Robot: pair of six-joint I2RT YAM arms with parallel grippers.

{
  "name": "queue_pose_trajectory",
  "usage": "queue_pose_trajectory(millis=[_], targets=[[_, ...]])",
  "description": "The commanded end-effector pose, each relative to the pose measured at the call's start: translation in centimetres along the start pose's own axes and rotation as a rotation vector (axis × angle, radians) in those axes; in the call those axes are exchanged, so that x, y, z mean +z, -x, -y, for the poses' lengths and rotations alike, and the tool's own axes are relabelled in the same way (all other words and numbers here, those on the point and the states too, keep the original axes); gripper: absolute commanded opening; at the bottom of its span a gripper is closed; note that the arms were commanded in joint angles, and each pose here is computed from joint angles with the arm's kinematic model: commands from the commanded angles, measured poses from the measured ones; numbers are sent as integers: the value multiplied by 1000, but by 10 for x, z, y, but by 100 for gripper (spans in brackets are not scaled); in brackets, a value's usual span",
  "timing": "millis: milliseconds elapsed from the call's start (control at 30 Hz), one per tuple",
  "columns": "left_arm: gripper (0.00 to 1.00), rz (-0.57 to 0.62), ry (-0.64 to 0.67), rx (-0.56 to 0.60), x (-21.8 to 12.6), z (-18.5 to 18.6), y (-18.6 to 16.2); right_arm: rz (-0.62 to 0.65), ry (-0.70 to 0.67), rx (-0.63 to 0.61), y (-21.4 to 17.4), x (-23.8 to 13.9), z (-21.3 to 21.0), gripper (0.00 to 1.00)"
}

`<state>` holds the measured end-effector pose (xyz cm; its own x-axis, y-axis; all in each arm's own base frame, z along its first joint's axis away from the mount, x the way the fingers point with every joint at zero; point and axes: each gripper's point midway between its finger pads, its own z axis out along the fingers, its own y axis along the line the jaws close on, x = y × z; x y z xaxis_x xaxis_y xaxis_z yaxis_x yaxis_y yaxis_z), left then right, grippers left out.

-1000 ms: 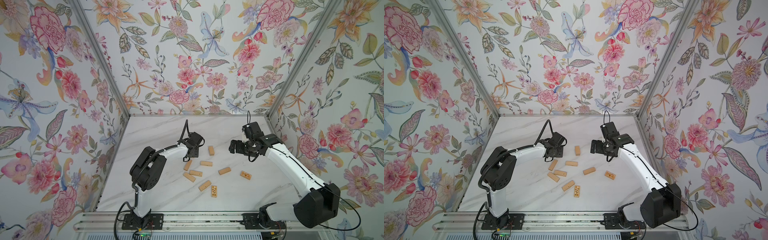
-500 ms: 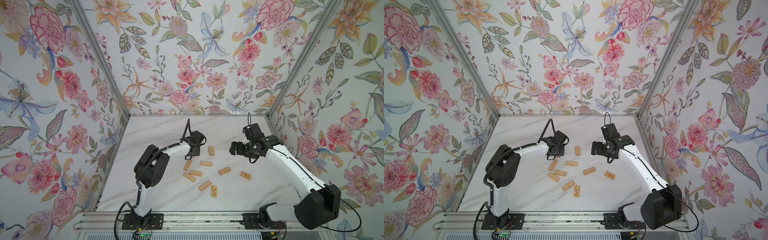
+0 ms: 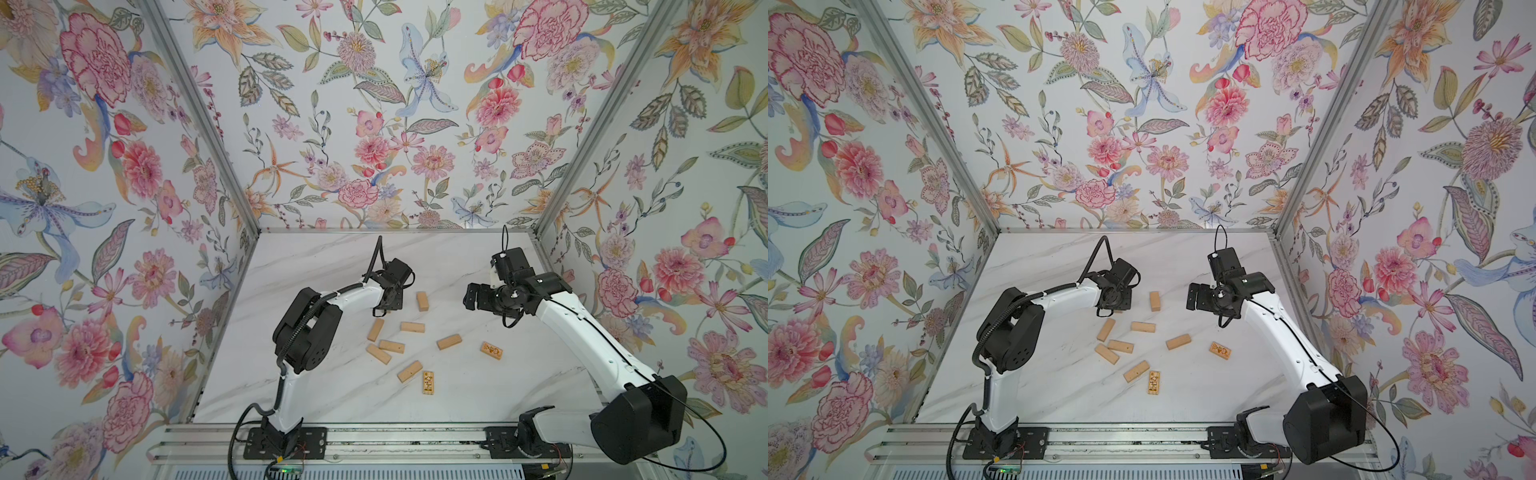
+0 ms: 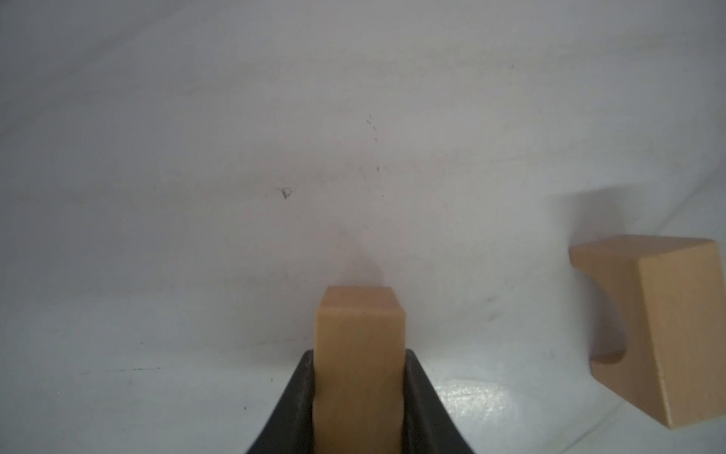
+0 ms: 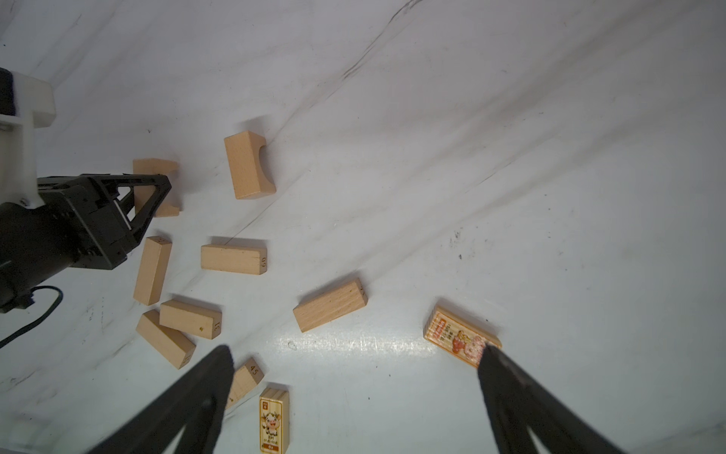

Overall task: Build the wood block tower
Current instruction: 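Grasp a plain wooden block with left gripper while right arm withdraws, then stand the held block upright beside the first block with left gripper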

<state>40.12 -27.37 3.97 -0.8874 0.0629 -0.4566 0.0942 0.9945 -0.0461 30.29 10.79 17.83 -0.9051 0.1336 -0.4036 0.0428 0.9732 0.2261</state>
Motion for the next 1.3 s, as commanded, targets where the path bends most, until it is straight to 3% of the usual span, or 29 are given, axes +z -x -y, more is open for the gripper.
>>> queue_pose_trajectory(millis=[0,933,1033,1133,1267], targets=[[24,-35,-8,-2,3,10,-6,-19,0,-13,-9,-2,4,99],[26,-60,-57,-33,9,57,-6,-31,12,6,-23,-5,30,99],[33,-58,-66,-35,10,63,-5,-27,13,7,-23,-7,33,99],[48,-62,-62,-33,10,66,-4,-24,9,12,-24,-9,36,99],[57,-51,-53,-31,4,68,1,-19,11,15,-24,-12,39,99]])
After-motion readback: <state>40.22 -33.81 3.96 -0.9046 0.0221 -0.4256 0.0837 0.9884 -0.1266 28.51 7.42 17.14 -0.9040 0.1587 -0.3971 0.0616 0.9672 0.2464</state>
